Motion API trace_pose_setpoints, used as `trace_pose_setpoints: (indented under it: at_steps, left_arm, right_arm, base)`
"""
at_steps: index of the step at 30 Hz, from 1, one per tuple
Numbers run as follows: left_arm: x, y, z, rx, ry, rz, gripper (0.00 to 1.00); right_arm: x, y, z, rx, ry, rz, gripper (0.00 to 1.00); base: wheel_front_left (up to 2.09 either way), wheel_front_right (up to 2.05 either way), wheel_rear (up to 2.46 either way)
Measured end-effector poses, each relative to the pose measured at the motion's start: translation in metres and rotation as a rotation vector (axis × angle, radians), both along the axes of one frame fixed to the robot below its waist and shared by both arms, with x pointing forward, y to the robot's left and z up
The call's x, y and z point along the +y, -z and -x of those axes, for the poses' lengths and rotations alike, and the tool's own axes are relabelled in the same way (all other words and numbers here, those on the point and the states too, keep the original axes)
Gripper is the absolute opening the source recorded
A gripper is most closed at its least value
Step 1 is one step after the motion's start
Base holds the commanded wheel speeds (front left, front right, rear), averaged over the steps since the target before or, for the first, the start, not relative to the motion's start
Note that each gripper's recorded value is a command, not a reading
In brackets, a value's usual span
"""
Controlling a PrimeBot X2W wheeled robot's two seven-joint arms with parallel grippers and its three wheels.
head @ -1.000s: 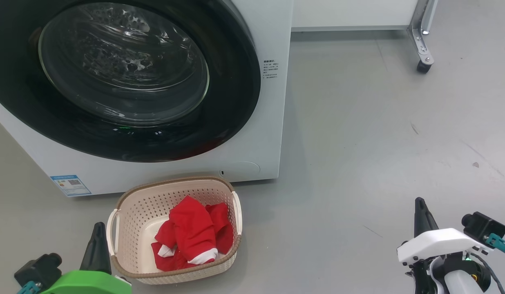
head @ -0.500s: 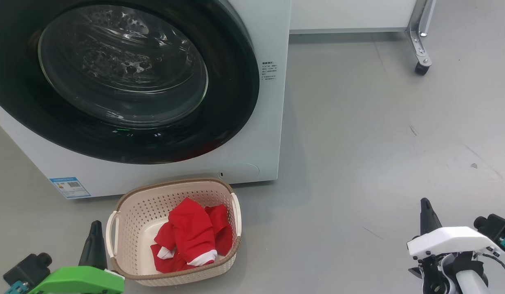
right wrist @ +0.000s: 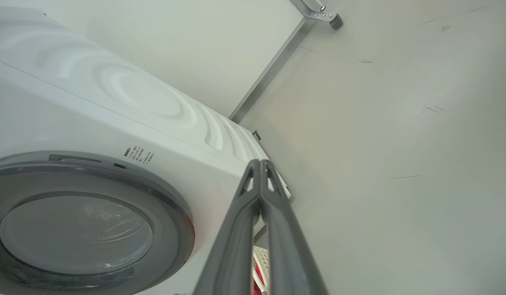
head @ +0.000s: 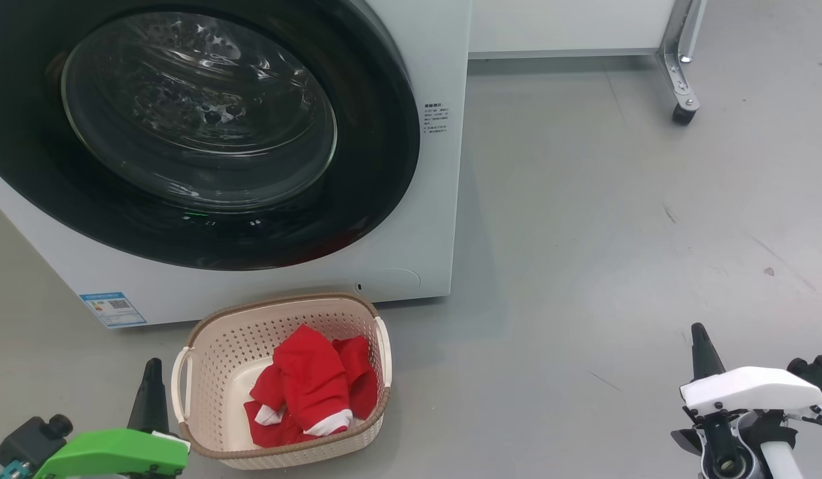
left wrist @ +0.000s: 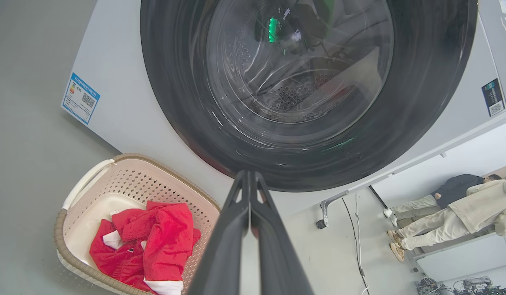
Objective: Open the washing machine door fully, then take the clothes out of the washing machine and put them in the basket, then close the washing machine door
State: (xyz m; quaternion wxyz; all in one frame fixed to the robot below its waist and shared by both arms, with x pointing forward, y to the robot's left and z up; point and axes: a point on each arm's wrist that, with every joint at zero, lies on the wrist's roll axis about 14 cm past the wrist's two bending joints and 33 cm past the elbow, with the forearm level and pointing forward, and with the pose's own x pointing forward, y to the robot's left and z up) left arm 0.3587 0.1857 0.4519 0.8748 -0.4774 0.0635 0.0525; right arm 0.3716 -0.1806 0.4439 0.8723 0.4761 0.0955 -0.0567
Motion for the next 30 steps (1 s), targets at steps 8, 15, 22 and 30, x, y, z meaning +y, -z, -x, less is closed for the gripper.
trace_pose_setpoints:
  at_steps: [8, 15, 22, 30]
  left_arm:
    - [0.000, -0.004, -0.004, -0.008, -0.007, 0.102, 0.00]
    - [0.000, -0.005, -0.005, -0.011, -0.014, 0.186, 0.00]
    - [-0.001, -0.008, -0.006, -0.017, -0.017, 0.278, 0.00]
    - [-0.002, -0.014, -0.010, -0.034, -0.017, 0.370, 0.00]
  right_arm:
    - [-0.004, -0.004, 0.000, -0.010, 0.022, -0.096, 0.00]
    - [-0.008, -0.008, -0.001, -0.024, 0.042, -0.181, 0.00]
    - [-0.012, -0.012, -0.001, -0.042, 0.062, -0.267, 0.00]
    - [-0.017, -0.018, -0.001, -0.064, 0.081, -0.361, 0.00]
  base:
    - [0.00, 0.00, 0.00]
    - [0.00, 0.00, 0.00]
    - [0.00, 0.00, 0.00]
    - [0.00, 0.00, 0.00]
